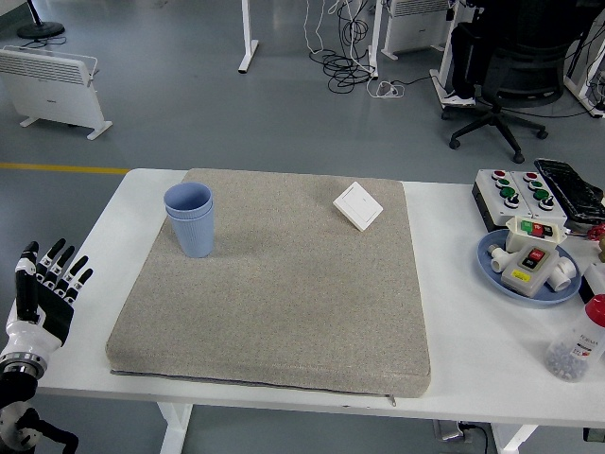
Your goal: Push cup pick cup insert cup
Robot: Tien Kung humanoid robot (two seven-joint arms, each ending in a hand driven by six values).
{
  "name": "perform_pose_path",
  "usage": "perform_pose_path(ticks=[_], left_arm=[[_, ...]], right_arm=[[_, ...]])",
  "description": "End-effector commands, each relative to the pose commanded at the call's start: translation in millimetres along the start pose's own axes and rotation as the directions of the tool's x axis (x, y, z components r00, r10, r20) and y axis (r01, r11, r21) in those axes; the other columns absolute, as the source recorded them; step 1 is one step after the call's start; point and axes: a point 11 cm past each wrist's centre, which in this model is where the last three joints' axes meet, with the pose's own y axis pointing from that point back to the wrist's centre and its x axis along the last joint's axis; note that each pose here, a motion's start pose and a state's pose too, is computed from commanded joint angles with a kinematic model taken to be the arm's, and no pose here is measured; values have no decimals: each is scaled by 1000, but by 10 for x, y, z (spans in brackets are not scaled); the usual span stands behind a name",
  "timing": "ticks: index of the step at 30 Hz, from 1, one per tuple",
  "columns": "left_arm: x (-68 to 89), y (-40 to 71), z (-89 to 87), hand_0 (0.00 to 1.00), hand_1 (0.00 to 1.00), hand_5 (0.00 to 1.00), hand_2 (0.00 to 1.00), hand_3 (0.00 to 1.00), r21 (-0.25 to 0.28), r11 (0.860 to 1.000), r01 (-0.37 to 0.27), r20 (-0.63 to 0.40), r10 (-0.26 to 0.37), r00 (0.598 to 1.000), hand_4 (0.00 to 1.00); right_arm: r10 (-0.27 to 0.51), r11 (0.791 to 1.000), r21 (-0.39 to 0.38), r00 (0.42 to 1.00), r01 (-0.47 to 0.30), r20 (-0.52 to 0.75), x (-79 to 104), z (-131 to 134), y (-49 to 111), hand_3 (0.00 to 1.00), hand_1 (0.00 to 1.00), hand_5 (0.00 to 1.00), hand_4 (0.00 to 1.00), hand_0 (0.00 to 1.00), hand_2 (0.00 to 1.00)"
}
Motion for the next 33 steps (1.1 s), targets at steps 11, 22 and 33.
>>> perform_pose_path(ticks=[11, 22, 33], left_arm=[[29, 0, 55, 868, 878, 998, 946, 883, -14, 1000, -12, -5, 12, 1000, 632], [30, -2, 49, 868, 878, 998, 945, 884, -14, 1000, -14, 1, 15, 1000, 632], [48, -6, 98, 869, 878, 998, 945, 886, -27, 999, -20, 7, 20, 1000, 633]], right_arm=[[0, 1000, -1, 1000, 0, -3, -5, 4, -1, 566, 677, 477, 125, 773, 672], [2, 1000, -3, 1000, -2, -8, -7, 11, -2, 566, 677, 477, 126, 772, 672], [-1, 1000, -8, 1000, 1, -7, -30, 31, -7, 566, 677, 476, 124, 771, 671]])
